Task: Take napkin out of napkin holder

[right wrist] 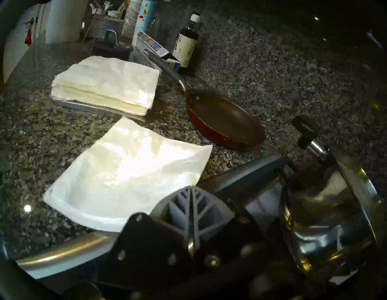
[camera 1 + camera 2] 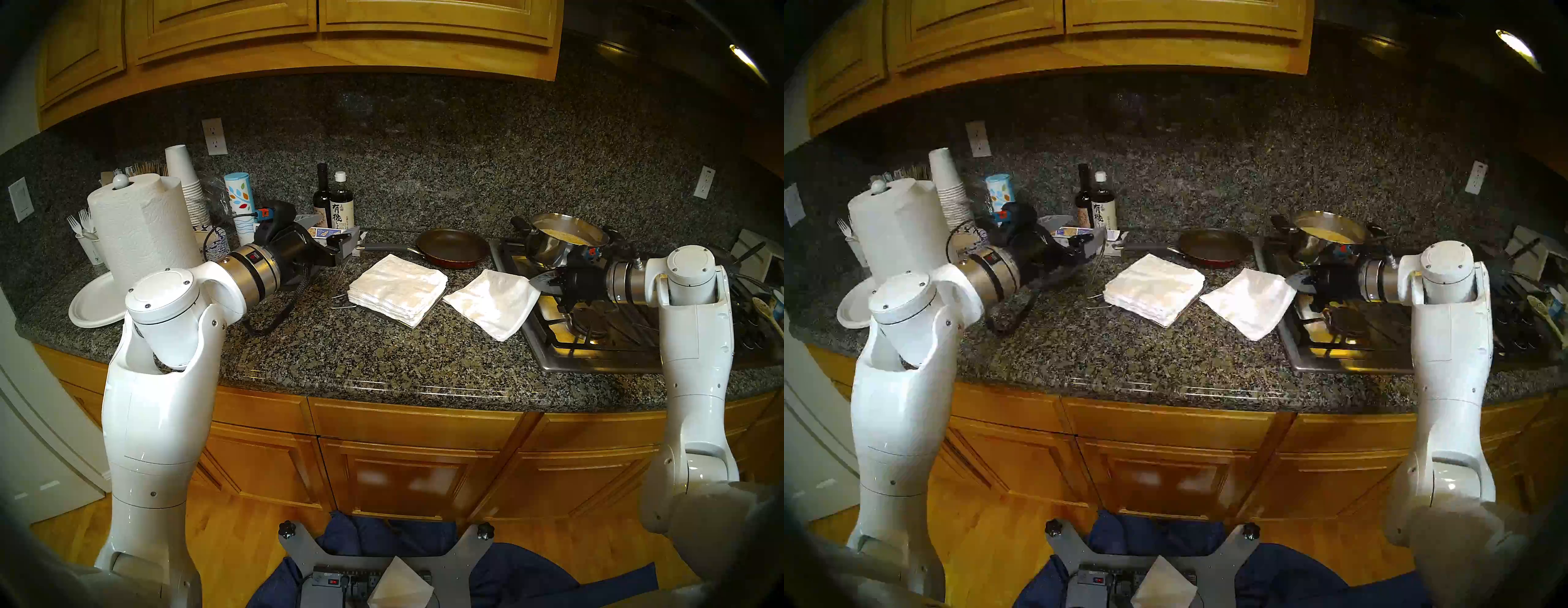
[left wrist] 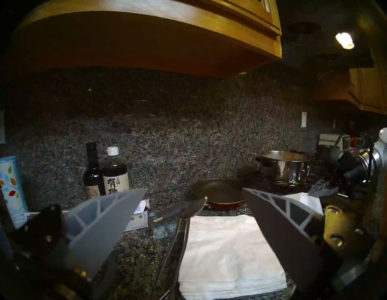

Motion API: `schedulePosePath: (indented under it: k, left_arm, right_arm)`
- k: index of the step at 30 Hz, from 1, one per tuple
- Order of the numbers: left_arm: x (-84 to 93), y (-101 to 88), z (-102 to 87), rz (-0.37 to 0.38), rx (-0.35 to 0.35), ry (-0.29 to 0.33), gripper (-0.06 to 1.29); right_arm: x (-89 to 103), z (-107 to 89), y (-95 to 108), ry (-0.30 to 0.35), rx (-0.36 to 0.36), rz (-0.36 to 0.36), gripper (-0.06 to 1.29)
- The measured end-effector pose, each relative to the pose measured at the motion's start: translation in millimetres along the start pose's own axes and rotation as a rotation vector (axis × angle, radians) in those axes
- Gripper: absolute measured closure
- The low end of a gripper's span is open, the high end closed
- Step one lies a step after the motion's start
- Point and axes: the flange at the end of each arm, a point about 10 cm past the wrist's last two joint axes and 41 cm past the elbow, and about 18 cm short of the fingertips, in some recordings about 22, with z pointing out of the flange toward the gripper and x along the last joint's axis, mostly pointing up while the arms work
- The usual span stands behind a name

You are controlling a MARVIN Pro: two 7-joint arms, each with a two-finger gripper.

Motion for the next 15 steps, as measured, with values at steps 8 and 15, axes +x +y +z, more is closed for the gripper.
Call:
schedulePosePath:
  k: [8, 15]
  left_arm:
    - [-0.4, 1.7, 2.2, 0.001, -0.005, -0.001, -0.03]
    - [0.3, 2.9, 3.8, 0.004, -0.007, -0.001, -0.03]
  right_arm:
    - [-7.6, -10.5, 0.0, -0.014, -0.029, 0.016, 1.27]
    - [-8.4, -13.3, 0.8, -0.019, -0.038, 0.019, 1.27]
